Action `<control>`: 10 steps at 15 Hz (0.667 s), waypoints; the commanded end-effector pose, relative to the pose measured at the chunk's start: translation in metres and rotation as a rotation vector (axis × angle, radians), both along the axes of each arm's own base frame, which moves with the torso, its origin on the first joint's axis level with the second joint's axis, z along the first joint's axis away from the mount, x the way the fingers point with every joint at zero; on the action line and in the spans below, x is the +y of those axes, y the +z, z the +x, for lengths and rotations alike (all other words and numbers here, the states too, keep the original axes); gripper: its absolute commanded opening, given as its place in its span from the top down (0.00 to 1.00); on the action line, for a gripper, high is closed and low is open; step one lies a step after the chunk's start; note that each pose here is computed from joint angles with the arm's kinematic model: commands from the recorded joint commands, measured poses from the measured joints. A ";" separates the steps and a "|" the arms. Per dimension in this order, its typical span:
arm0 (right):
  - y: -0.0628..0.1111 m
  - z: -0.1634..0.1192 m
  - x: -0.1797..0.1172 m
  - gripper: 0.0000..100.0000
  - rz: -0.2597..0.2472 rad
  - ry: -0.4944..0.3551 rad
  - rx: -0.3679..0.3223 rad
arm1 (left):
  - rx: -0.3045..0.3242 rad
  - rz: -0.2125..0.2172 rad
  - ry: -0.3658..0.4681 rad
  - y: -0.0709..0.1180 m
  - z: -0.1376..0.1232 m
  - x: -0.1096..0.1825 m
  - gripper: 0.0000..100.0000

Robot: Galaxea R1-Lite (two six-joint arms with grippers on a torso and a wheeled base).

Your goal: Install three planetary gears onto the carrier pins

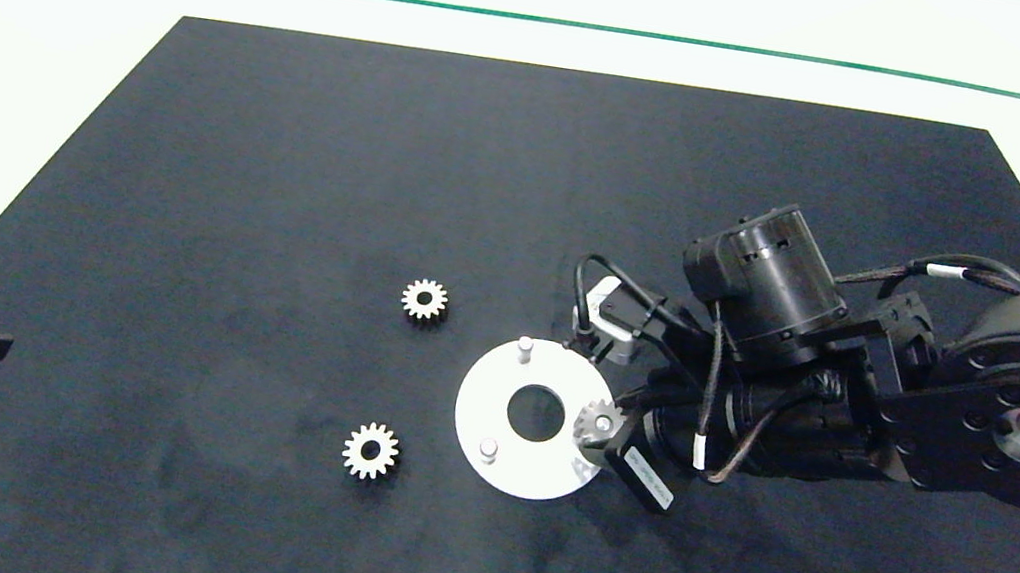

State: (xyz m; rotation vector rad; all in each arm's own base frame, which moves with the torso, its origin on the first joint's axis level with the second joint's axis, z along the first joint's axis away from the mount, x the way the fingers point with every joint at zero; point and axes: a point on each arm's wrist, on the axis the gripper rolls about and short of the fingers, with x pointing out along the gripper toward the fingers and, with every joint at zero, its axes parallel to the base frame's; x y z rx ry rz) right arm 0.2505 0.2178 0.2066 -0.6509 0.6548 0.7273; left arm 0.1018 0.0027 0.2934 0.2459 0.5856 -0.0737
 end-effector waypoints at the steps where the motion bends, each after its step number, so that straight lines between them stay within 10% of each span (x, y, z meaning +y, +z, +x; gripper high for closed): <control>1: 0.000 -0.001 0.000 0.00 -0.003 0.002 0.001 | 0.002 0.000 -0.003 0.000 -0.001 0.000 0.00; 10: 0.020 -0.072 -0.076 0.00 0.086 -0.040 -0.095 | 0.008 -0.004 -0.059 -0.002 -0.007 -0.006 0.00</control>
